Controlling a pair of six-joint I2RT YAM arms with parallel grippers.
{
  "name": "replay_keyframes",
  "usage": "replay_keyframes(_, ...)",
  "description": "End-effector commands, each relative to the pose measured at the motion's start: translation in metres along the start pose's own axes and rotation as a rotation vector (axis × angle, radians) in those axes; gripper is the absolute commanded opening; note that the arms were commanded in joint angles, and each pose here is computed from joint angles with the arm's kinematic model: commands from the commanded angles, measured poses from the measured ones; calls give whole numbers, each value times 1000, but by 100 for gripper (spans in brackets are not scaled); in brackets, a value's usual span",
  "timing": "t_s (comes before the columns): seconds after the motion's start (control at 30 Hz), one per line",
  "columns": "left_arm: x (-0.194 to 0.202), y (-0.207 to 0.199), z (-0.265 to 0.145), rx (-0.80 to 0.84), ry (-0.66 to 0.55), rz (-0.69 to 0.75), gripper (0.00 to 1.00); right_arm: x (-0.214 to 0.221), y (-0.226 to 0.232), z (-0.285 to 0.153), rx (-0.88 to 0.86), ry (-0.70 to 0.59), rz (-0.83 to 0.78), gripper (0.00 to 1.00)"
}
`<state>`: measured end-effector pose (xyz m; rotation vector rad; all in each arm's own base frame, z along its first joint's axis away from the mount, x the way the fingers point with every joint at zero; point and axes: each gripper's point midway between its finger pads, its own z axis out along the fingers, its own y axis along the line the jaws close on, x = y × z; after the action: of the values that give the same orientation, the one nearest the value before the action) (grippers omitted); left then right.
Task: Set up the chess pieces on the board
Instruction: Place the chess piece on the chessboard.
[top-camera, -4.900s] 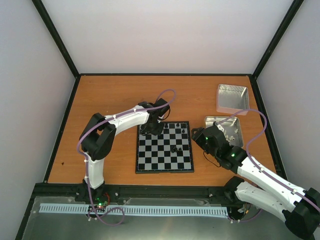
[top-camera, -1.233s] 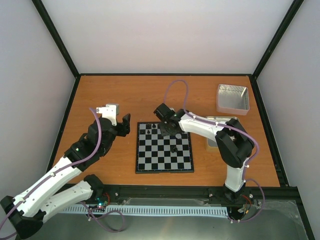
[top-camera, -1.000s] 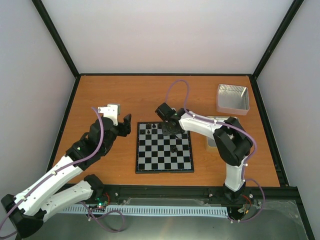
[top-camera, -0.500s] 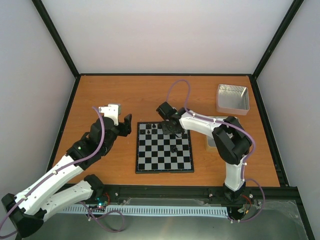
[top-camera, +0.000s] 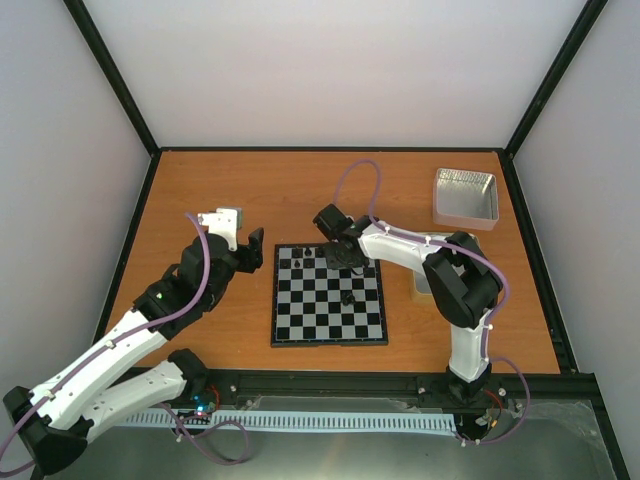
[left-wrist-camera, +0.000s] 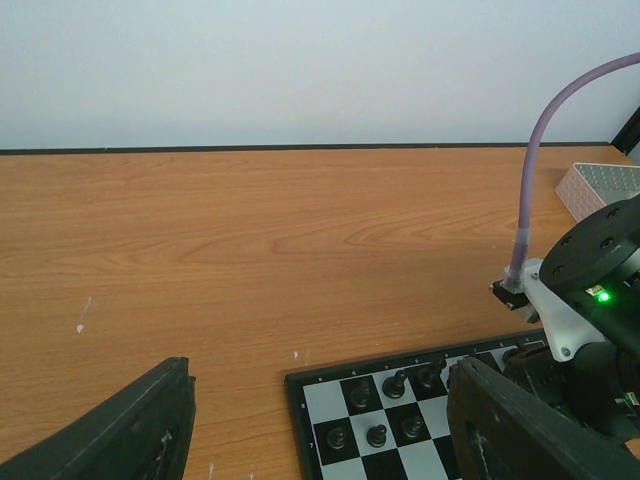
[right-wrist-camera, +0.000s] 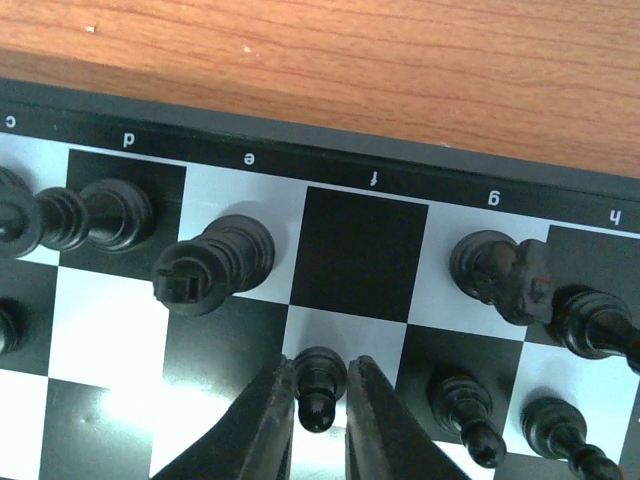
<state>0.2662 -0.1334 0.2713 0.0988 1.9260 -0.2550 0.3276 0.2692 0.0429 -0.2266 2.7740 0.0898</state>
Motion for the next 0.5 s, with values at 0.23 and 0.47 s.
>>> replay_keyframes(0.23,-11,2,-3,-6,-38,0,70,-8,5,-31,-66,-32,0,30)
replay_keyframes(0.47,-12,1,-3,-3,-42,-1,70,23,-9,-57,-110,-8,-4,31)
